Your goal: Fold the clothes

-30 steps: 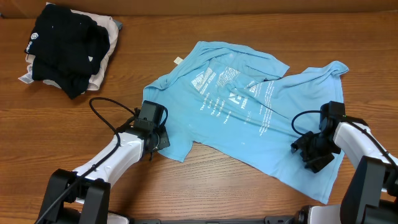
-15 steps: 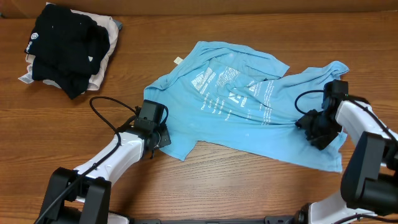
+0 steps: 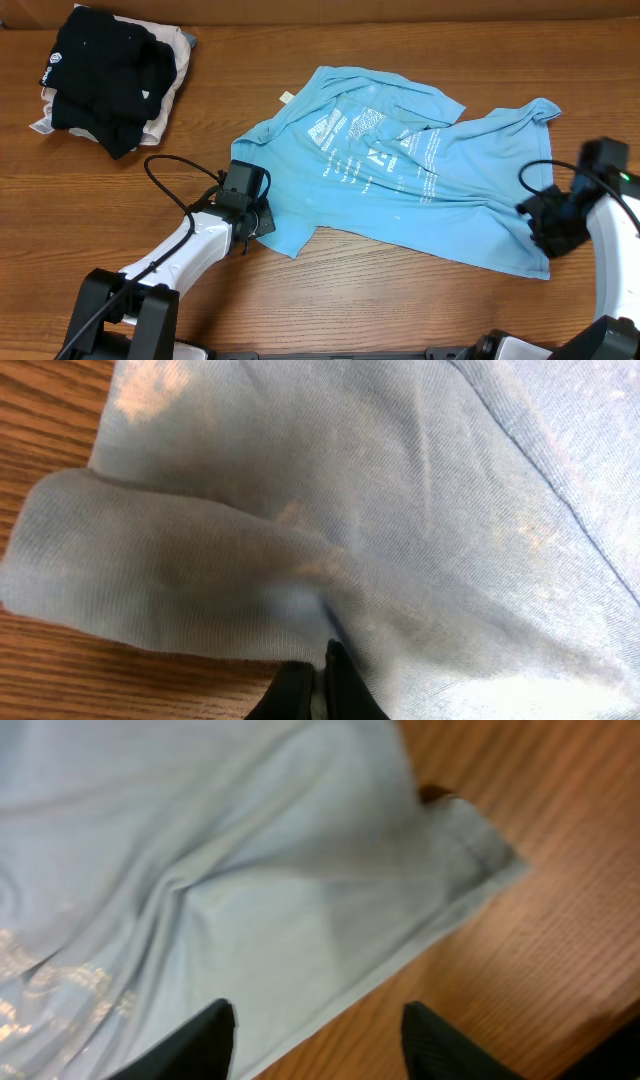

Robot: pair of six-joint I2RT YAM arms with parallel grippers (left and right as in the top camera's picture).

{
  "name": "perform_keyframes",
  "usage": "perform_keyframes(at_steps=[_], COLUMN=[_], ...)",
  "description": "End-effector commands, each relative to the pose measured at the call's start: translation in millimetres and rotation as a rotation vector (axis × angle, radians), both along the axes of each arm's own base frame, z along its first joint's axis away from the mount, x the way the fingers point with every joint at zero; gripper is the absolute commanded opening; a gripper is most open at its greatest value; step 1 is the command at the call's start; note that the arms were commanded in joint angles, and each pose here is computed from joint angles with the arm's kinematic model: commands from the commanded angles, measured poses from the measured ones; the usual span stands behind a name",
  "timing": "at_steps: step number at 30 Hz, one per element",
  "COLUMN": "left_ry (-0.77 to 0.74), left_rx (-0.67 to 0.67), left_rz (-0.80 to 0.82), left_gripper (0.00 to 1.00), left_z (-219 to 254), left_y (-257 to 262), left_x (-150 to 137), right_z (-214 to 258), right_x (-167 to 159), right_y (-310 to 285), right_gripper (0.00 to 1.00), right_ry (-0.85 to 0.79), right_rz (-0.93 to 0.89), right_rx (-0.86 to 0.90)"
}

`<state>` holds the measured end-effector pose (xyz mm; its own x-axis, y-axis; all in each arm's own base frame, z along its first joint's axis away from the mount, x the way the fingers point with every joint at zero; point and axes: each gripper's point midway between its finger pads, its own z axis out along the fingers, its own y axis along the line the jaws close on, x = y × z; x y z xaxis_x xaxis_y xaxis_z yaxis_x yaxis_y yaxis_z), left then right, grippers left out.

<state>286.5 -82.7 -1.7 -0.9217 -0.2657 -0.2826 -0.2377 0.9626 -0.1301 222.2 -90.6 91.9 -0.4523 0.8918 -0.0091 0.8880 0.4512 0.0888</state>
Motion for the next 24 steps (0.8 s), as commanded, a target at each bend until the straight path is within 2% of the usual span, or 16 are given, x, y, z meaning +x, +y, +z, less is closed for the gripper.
perform_keyframes(at_steps=[1, 8, 12, 19, 24], left_ry=[0.05, 0.064, 0.072, 0.085, 0.102], left_rx=[-0.002, 0.002, -0.023, -0.021, -0.015], left_rz=[0.003, 0.003, -0.005, -0.005, -0.005], left_gripper=[0.04, 0.04, 0.04, 0.04, 0.04], left_z=[-12.2, -13.1, -13.1, -13.9, -15.0], left_y=[1.9, 2.9, -1.7, -0.9, 0.4], left_x=[-10.7, -14.1, -15.5, -18.5, -22.6], right_z=[-23.5, -61.4, -81.6, -101.2, -100.3], right_x=[-23.6, -41.5, -55.0, -53.8, -50.1], right_y=[-4.8, -3.6, -6.8, -9.1, -26.8], right_gripper=[0.52, 0.49, 0.48, 0.47, 0.47], right_ry=[0.063, 0.076, 0.104, 0.056, 0.04], right_rz=[-0.065, -0.157, -0.216, -0.24, -0.275], right_rx=[0.023, 0.041, -0.006, -0.035, -0.125])
